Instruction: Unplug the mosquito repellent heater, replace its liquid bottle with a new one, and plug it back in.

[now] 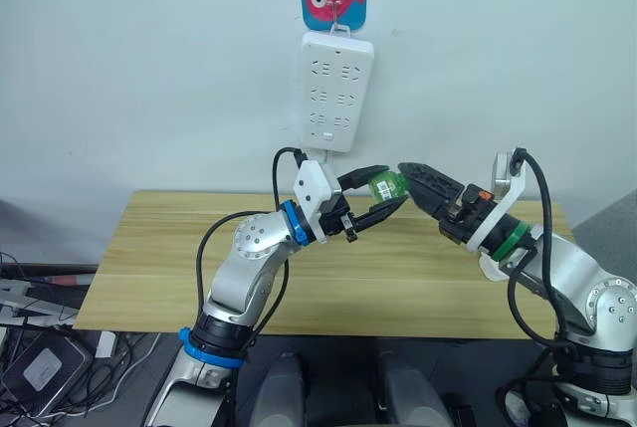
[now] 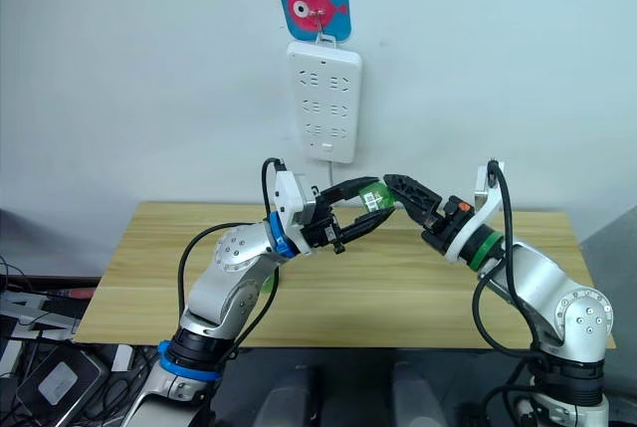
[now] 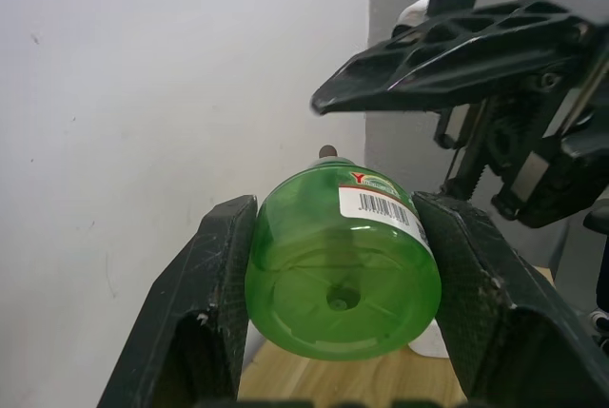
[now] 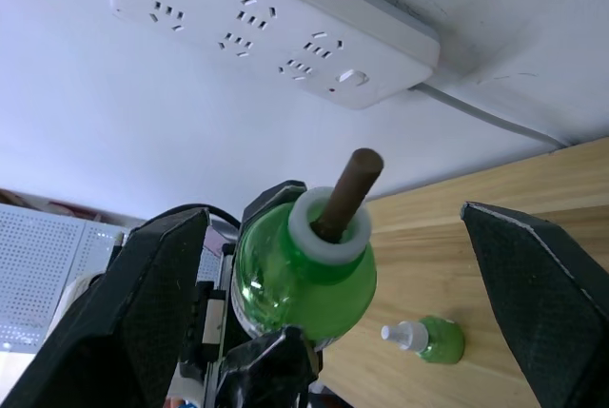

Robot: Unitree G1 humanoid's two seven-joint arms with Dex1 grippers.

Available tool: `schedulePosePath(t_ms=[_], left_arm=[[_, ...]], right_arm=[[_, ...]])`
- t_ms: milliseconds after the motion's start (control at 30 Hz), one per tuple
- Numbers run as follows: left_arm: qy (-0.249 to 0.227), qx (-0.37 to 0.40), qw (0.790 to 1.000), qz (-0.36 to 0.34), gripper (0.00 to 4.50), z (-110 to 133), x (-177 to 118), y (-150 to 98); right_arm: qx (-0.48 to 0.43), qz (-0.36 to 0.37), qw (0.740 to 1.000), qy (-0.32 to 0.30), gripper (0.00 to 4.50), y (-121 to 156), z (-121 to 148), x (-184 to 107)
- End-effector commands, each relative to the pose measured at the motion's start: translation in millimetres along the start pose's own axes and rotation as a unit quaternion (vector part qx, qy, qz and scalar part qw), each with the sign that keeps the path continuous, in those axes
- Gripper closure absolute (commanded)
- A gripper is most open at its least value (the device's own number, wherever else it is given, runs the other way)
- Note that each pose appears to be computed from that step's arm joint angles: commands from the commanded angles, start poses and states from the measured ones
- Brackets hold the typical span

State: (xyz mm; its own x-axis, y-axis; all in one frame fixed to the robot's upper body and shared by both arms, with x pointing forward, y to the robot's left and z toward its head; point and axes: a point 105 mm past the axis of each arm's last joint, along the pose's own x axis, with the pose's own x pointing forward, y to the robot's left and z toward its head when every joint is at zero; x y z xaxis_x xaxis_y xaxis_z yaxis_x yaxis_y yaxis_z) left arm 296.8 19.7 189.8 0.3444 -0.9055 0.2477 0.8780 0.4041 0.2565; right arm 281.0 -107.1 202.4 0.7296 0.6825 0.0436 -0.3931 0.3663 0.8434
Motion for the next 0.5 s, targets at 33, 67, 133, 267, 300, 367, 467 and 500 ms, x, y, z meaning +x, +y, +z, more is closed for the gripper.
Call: schedulePosePath(t_ms=[33,67,133,267,300,367,467,500], left_arm=[[-0.025,0.015,0.999,-0.018,2.23,14.1,2.3,-8.6],[-0.025,0.016,0.999,-0.019,2.23,14.1,2.3,-9.0],[-0.026,0.015,0.999,-0.019,2.23,14.3,2.9,-9.3],[-0.029,0.013,0.999,-0.019,2.23,14.8,4.1,-10.7],[-0.028,0.013,0.999,-0.019,2.23,14.4,3.7,-11.5],[-0.027,0.014,0.999,-0.02,2.23,13.6,3.1,-12.4],[-0.026,0.015,0.999,-0.02,2.23,13.4,2.9,-12.6],[-0.025,0.014,0.999,-0.018,2.23,13.1,3.1,-12.1]], right_arm=[[-0.008,0.029,1.0,-0.001,0.05,15.1,-1.4,-0.6],[-0.006,0.025,1.0,-0.004,0.21,14.5,-0.9,-0.2],[0.0,0.023,1.0,-0.007,0.6,14.0,-1.1,0.5],[0.004,0.027,1.0,-0.007,2.0,15.1,-2.1,2.0],[0.001,0.026,1.0,-0.005,2.36,15.3,-2.6,2.2],[0.001,0.026,1.0,-0.003,3.1,15.5,-3.6,2.5],[0.0,0.03,1.0,0.0,3.68,16.3,-5.4,2.4],[0.001,0.031,1.0,0.0,3.68,16.9,-5.6,2.5]])
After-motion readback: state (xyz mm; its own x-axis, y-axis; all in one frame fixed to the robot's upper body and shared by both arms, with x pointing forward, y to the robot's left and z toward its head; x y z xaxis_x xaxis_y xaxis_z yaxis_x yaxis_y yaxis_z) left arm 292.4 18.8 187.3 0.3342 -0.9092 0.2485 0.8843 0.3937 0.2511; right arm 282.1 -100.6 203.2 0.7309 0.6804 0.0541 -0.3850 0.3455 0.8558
